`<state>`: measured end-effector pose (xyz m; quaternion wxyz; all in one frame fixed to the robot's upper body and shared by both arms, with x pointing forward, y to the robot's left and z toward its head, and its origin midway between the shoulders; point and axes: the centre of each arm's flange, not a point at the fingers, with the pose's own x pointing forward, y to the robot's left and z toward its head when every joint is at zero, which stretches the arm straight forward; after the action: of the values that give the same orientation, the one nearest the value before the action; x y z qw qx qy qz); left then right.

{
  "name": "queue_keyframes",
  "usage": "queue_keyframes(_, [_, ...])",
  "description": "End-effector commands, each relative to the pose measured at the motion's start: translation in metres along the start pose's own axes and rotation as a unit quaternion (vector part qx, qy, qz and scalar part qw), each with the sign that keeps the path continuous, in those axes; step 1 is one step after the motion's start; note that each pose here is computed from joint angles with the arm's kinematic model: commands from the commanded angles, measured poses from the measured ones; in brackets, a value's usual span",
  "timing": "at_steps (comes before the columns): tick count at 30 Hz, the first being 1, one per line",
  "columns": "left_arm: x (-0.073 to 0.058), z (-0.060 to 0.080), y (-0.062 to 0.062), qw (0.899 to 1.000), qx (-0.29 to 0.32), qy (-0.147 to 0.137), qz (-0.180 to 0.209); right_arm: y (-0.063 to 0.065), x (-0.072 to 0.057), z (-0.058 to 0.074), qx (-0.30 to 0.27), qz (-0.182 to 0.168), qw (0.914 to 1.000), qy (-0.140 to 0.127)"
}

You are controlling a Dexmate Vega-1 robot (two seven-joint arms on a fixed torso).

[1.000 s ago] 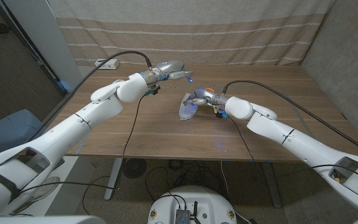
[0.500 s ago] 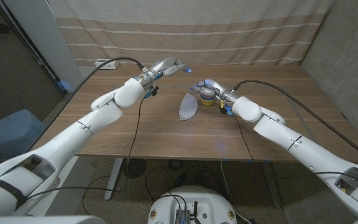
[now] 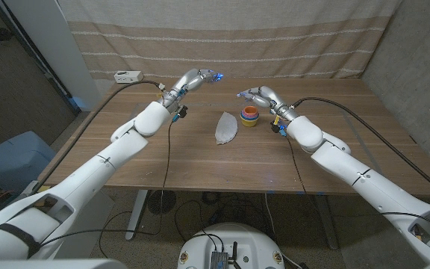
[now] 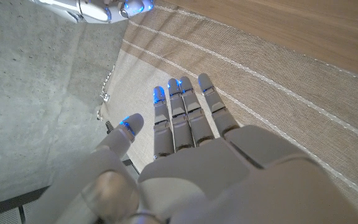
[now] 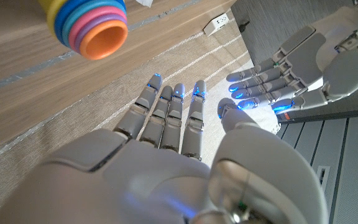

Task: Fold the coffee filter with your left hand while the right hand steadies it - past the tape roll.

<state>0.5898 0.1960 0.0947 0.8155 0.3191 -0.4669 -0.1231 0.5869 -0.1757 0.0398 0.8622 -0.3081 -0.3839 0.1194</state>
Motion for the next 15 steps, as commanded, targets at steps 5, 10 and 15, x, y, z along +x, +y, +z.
queue_keyframes(5, [-0.012, -0.023, 0.004, 0.992, -0.115, 0.016, 0.045, -0.024, -0.017, -0.004, 0.066, -0.070, 0.9953, -0.011])
queue_keyframes(10, [-0.015, -0.030, 0.005, 0.988, -0.141, 0.022, 0.059, -0.028, -0.021, -0.006, 0.090, -0.088, 0.9920, -0.011])
queue_keyframes(15, [-0.017, -0.036, 0.010, 0.984, -0.163, 0.026, 0.070, -0.033, -0.025, -0.008, 0.112, -0.111, 0.9874, -0.013])
